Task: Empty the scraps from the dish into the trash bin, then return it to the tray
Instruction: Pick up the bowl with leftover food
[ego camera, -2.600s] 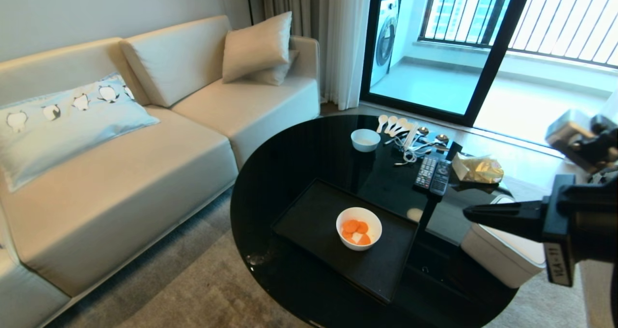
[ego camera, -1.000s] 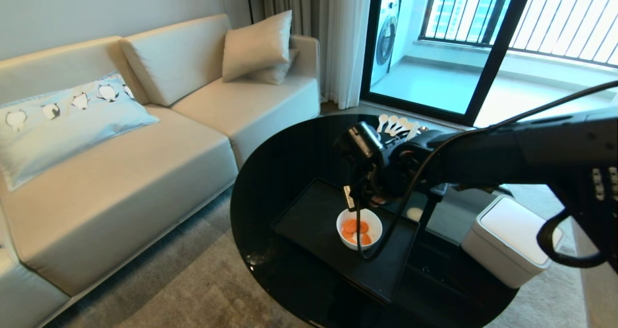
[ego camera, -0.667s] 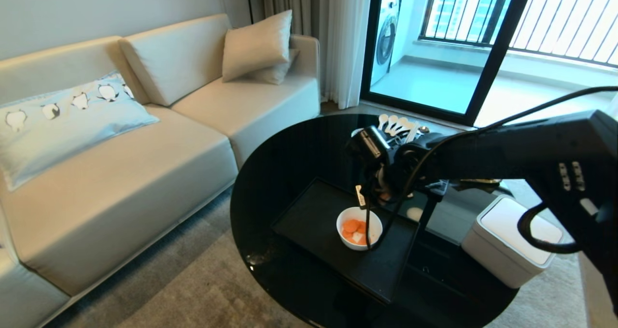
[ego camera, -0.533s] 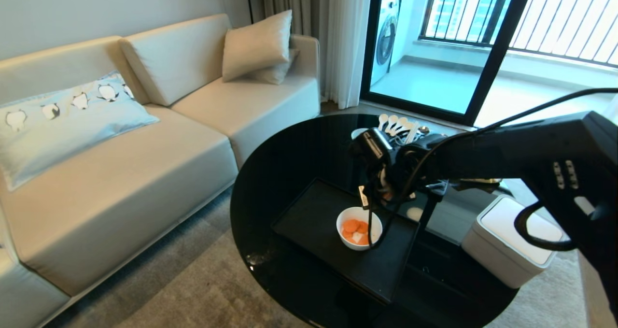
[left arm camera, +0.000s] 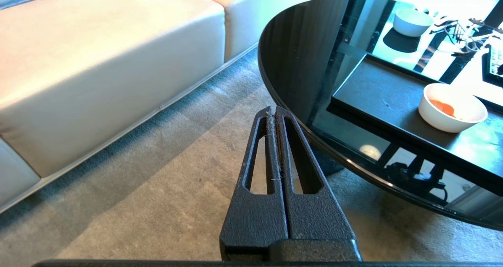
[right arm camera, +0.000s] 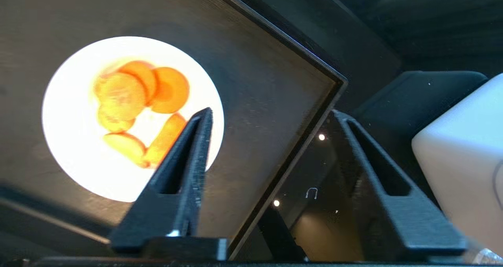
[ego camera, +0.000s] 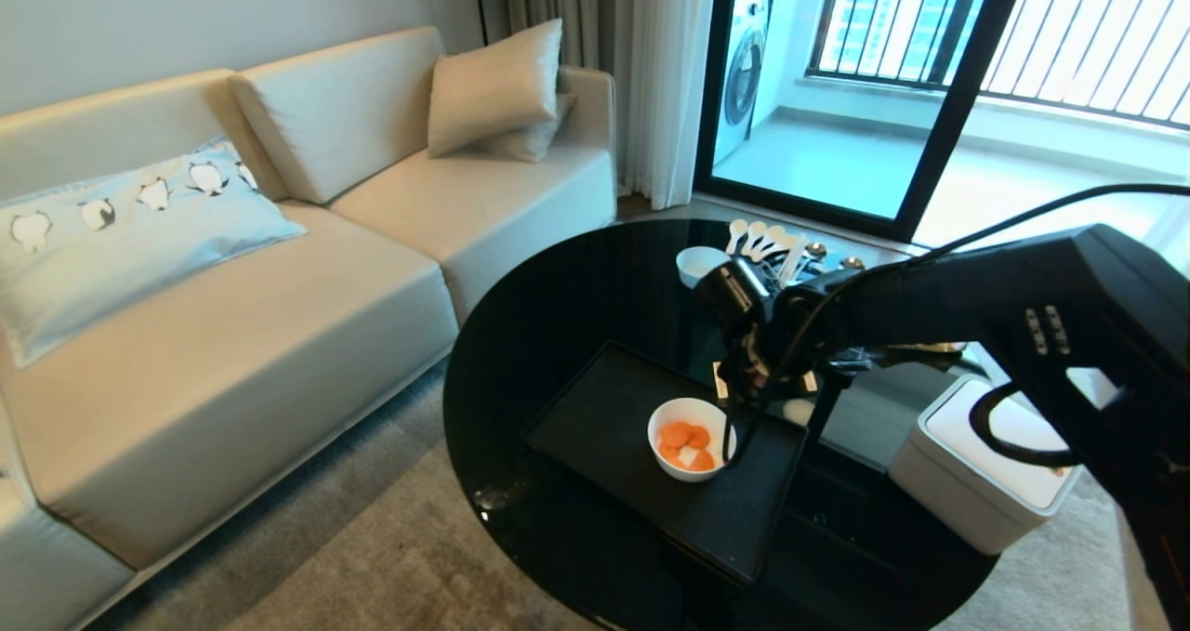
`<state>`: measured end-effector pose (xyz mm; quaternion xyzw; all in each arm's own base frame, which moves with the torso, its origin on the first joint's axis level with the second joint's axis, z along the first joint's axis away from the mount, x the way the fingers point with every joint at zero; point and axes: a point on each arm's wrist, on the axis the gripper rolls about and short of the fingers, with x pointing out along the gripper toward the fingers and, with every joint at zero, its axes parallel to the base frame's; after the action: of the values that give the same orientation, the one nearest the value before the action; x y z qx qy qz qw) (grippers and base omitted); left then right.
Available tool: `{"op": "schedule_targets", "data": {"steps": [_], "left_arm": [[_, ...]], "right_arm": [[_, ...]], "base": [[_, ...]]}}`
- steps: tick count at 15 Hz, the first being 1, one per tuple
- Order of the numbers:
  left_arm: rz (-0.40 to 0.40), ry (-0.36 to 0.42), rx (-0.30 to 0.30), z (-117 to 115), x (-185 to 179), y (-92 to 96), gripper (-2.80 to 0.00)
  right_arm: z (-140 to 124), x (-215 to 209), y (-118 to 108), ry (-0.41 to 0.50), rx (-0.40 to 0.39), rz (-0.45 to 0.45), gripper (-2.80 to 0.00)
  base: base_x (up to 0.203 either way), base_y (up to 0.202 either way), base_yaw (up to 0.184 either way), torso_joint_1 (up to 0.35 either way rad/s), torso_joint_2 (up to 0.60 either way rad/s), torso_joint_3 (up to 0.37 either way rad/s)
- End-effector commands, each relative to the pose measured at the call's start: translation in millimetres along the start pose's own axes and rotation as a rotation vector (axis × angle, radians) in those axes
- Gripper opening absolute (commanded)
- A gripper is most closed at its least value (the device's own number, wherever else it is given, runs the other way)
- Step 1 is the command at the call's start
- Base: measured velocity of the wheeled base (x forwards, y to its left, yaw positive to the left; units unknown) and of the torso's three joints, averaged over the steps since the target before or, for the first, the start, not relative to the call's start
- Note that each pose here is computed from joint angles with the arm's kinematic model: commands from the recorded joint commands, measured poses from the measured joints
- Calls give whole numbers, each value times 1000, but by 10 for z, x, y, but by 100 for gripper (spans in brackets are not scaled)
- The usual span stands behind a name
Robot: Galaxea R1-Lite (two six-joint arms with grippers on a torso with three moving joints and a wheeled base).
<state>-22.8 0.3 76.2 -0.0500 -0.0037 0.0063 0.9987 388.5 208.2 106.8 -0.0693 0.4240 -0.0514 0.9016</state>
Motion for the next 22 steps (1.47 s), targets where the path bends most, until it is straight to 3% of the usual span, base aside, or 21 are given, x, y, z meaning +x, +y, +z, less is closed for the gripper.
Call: {"op": "schedule_targets", "data": {"steps": [1,10,22], "left_arm": [[1,-1,-1,0,0,0,-280],[1,-1,-1,0,0,0,-280],[1,-1,-1,0,0,0,-280]], "right_arm": [[-39,139,-39,29,2,-24,0],[-252,519,46,108,-24,-55,0],[-463,730,212,158,8,-66,0]], "base": [[0,0,0,0,0,0],[0,0,0,0,0,0],[0,0,0,0,0,0]]}}
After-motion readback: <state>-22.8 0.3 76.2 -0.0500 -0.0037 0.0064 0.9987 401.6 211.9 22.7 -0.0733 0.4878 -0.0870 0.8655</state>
